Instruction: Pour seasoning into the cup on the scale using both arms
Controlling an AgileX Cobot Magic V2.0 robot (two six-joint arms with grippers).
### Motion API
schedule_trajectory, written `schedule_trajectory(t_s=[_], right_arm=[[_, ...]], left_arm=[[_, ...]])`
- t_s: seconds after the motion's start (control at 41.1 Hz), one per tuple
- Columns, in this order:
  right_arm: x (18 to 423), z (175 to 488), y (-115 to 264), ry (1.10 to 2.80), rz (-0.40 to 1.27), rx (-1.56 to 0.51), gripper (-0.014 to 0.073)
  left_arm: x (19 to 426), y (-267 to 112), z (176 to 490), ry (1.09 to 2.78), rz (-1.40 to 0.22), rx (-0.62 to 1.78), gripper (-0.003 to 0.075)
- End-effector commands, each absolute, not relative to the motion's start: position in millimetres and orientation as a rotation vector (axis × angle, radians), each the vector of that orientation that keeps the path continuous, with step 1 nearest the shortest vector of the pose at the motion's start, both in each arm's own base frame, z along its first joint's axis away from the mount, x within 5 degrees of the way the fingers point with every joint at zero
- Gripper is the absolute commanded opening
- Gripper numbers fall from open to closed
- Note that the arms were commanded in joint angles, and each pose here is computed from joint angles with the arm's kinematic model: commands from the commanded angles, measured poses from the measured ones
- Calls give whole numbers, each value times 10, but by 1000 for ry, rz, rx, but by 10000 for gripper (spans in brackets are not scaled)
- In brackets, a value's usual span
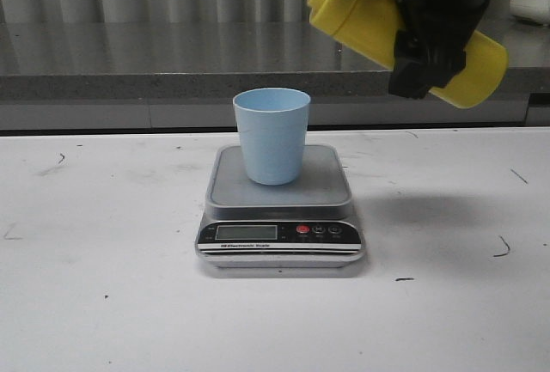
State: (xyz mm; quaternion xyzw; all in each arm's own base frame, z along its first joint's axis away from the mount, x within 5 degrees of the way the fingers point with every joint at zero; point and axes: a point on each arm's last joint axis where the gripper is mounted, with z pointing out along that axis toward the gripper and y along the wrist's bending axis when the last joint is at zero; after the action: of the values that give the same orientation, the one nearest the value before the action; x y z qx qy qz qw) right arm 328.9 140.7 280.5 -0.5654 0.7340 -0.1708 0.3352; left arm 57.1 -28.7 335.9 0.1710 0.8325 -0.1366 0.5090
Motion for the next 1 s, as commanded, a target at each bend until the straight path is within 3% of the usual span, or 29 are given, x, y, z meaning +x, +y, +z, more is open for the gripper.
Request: schedule_trajectory(t_s=[0.0,0.219,0.535,0.754,0.973], right_arm=[[3326,3066,1442,1763,-604,-1531,372],[3454,3012,1525,1763,-865,-1587,372],[3581,3091,1631,1339,-1309,-1791,372],[3591,3117,1638,1284,-1348,-1802,372],[3590,3114,1637,1352,-1296,-1725,372]], left_arm=[[603,-304,3489,1920,-356,383,388],[603,-304,3489,1920,-356,383,388],[603,-304,3489,1920,-356,383,388],[603,-304,3489,1920,-356,383,388],[603,-304,3489,1920,-356,383,388]])
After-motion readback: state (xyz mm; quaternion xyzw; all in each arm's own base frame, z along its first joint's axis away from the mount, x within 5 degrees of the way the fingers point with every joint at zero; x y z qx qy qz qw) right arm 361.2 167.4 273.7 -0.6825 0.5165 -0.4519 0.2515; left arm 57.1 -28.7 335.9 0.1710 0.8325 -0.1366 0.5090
